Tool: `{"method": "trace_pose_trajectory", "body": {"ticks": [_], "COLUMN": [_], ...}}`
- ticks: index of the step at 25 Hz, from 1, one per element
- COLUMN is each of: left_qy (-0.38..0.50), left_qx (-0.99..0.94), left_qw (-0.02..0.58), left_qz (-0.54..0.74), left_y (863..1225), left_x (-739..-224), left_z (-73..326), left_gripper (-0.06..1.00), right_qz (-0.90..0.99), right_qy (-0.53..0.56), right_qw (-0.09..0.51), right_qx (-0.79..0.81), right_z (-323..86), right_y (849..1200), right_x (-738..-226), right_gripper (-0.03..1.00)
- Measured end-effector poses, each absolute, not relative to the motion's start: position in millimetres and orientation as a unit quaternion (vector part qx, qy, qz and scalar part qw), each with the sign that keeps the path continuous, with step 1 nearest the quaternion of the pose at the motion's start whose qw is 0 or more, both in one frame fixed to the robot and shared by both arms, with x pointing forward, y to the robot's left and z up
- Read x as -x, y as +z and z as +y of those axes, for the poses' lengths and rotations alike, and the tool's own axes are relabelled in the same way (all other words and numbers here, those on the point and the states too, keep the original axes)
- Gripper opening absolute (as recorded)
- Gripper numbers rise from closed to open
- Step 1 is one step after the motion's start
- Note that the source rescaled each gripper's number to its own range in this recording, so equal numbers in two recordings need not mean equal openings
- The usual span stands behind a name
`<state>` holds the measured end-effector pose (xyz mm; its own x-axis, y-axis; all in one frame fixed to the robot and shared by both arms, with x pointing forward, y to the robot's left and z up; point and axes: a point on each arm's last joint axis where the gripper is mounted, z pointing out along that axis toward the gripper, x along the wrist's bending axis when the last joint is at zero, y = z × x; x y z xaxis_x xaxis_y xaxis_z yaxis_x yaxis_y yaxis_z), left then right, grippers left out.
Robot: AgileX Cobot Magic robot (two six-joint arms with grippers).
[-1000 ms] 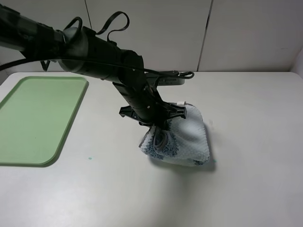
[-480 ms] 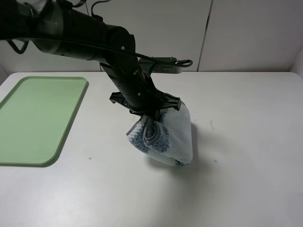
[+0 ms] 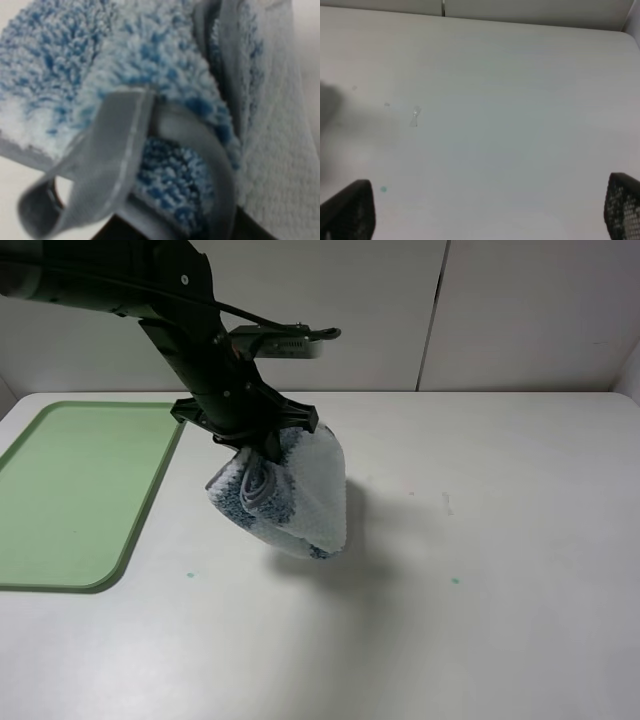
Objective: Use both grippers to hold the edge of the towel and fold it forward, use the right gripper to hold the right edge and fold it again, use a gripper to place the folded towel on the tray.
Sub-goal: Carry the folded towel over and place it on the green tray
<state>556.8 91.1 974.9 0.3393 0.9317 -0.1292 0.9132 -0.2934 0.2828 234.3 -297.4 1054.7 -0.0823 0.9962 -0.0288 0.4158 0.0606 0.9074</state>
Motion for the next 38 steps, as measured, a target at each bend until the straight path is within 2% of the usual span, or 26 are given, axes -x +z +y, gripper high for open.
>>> {"method": "trace_pose_trajectory", "body": {"ticks": [20,30,38], "left_qy": [0.077,0.099,0.122], "left_qx": [-0.771,-0.743,-0.722], "left_qw": [0.109,0.101,0.102], "left_qz": [0.622,0.654,0.673], "left_y": [1006,1004,981], "left_x": [-592,-600,-593], "left_z": [230,299,332], "left_gripper": [0.16,0.16,0.16], "right_qz": [0.625,0.625,0.625], "right_qy": [0.388,0.388,0.388], "right_qw": [0.374,0.374,0.374], "right_qx": [-0.565,-0.565,-0.565], "right_z": [-297,-297,-297], "right_y": [1055,1055,1055], "right_x": [-234,-234,-234], "right_gripper": [1.00,1.00,1.00]}}
